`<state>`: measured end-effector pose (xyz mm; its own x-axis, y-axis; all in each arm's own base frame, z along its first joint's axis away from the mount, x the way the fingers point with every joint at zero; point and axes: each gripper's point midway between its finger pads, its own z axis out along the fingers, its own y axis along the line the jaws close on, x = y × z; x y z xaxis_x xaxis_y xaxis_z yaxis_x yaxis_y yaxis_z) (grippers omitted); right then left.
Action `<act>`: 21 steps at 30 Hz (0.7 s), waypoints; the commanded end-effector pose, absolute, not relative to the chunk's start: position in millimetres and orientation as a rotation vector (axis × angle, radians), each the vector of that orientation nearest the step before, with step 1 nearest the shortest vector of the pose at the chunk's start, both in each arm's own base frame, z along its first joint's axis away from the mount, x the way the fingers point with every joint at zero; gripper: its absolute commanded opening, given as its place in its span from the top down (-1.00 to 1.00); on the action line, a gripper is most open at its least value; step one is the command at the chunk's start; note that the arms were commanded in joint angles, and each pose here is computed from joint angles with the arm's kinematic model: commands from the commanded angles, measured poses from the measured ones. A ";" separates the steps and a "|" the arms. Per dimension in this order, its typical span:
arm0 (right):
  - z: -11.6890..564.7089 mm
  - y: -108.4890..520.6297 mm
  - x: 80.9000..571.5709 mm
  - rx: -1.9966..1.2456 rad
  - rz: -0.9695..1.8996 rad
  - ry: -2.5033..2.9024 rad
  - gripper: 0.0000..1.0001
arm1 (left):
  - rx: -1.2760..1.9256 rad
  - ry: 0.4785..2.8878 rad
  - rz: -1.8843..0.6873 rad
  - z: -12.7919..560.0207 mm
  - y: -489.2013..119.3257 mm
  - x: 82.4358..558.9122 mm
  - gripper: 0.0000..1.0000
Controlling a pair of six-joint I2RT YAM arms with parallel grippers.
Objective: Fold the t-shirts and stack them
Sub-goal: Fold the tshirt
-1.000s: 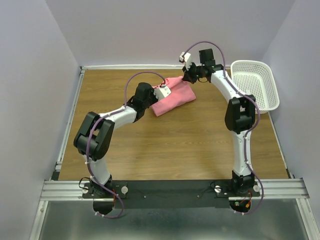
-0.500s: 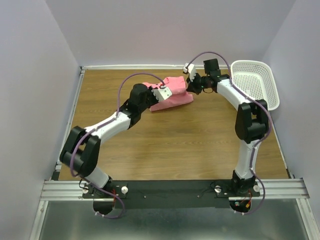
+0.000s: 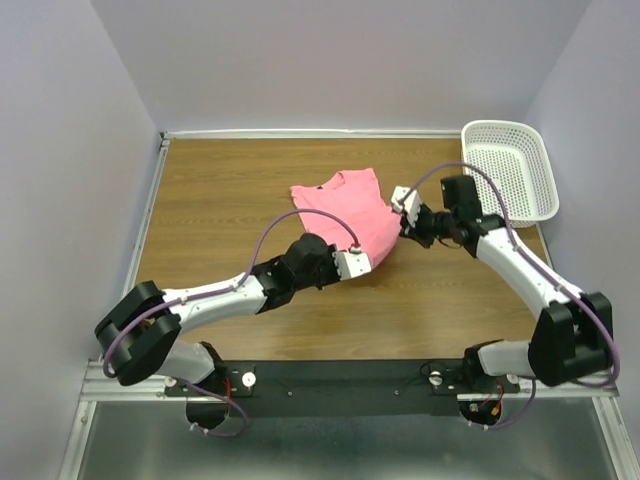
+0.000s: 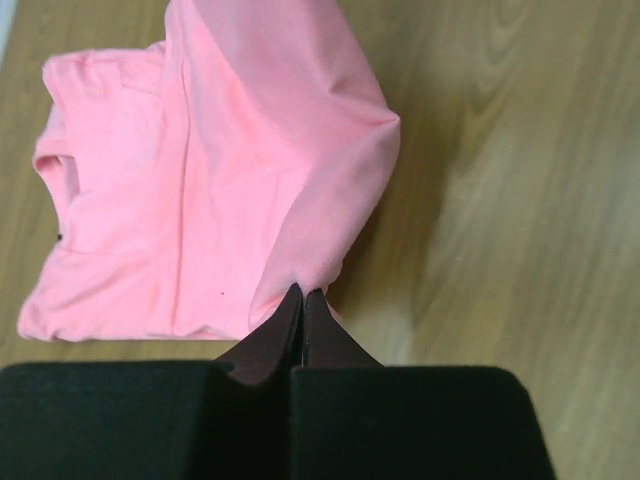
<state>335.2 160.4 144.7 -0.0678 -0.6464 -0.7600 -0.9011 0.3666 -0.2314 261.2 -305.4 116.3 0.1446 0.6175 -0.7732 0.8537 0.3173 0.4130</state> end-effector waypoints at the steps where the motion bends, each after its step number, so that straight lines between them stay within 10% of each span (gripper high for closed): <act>1: 118.1 135.7 293.4 -1.429 0.323 1.852 0.99 | 1.286 1.592 -0.357 133.1 -307.7 238.2 1.00; 11: 149.0 112.1 263.7 -1.400 0.171 1.807 0.99 | 1.436 1.605 -0.478 123.3 -328.8 170.6 1.00; 21: 169.0 157.0 374.2 -1.346 0.305 1.829 0.99 | 1.244 1.486 -0.151 174.7 -288.3 276.0 1.00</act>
<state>332.4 139.7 161.8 -0.0751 -0.7238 -0.6859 -0.8827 0.3682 -0.2920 220.0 -302.9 138.3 0.1411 0.6085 -0.7809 0.8496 0.3305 0.4111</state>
